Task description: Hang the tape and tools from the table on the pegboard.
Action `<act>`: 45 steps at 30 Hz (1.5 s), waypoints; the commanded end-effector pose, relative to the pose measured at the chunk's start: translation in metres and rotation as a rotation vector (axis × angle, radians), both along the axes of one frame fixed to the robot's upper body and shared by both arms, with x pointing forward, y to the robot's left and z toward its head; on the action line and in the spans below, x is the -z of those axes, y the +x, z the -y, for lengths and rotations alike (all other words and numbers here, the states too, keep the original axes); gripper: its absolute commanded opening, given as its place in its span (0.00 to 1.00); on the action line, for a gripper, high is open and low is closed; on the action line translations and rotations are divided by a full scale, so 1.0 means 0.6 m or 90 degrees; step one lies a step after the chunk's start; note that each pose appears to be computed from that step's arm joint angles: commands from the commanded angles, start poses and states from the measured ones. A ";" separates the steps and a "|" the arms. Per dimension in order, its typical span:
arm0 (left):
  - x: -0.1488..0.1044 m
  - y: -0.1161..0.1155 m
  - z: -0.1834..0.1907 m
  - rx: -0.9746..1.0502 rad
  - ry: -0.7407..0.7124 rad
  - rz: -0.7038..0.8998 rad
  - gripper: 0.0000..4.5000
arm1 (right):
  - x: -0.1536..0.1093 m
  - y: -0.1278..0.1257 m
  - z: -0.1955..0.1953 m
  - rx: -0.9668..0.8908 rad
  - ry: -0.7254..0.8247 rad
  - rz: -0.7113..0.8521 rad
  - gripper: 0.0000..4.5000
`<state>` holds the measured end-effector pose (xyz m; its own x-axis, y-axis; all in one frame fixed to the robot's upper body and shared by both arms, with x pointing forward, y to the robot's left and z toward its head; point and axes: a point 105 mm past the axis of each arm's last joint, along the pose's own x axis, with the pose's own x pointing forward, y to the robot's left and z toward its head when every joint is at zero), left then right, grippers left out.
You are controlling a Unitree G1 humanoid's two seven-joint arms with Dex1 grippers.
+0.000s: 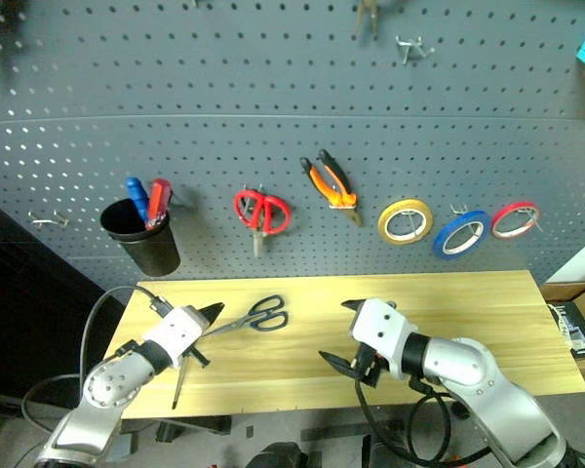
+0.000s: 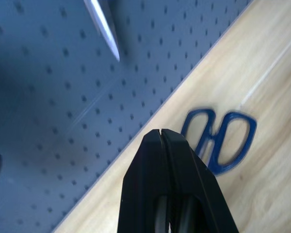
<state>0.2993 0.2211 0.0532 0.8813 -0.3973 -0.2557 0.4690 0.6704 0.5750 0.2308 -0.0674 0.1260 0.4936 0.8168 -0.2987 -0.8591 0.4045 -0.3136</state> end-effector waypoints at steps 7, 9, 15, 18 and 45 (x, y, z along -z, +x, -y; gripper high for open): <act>0.015 0.043 0.047 0.135 0.029 -0.154 0.53 | -0.010 0.001 0.001 0.021 0.007 -0.017 1.00; 0.012 0.053 0.045 0.146 0.036 -0.164 0.66 | -0.009 -0.001 0.000 0.028 0.009 -0.033 1.00; 0.016 0.073 0.024 0.179 0.112 -0.200 0.99 | -0.007 -0.017 -0.009 0.013 0.019 -0.091 1.00; 0.022 0.089 0.017 0.152 0.112 -0.230 0.99 | -0.008 -0.020 -0.013 0.005 0.016 -0.100 1.00; 0.112 0.105 -0.019 0.049 0.165 -0.414 0.99 | -0.029 -0.019 -0.033 -0.016 0.022 -0.108 1.00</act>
